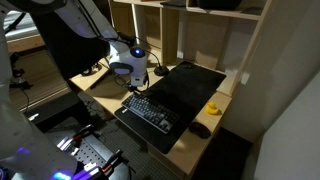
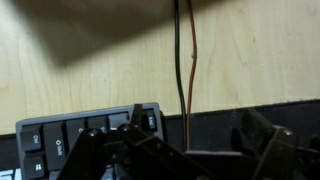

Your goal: Press two keys on the keyboard

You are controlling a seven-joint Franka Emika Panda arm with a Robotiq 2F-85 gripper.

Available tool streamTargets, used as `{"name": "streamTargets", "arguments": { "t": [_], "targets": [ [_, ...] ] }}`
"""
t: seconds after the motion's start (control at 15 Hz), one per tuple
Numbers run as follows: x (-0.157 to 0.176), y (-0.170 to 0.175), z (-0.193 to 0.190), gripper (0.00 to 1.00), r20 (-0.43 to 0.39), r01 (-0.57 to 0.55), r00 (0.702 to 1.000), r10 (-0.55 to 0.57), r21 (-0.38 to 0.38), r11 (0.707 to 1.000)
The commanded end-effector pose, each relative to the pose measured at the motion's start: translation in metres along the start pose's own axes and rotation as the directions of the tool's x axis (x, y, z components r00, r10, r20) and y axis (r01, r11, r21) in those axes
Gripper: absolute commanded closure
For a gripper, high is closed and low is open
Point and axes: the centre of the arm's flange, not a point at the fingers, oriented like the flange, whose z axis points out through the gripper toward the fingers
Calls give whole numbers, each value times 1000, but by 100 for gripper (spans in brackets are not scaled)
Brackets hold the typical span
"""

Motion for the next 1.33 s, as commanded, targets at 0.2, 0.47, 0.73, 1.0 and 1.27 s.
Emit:
{"name": "streamTargets", "arguments": {
  "t": [0.2, 0.47, 0.73, 1.0, 1.27],
  "targets": [
    [1, 0, 5, 0, 4, -17, 1000, 17, 8, 1000],
    [4, -7, 17, 0, -24, -21, 999, 21, 19, 1000],
    [9, -10, 39, 0, -35, -39, 999, 40, 24, 999],
    [7, -6, 21, 0, -26, -43, 999, 44, 50, 998],
    [3, 23, -54, 0, -30, -20, 999, 21, 11, 1000]
  ]
}}
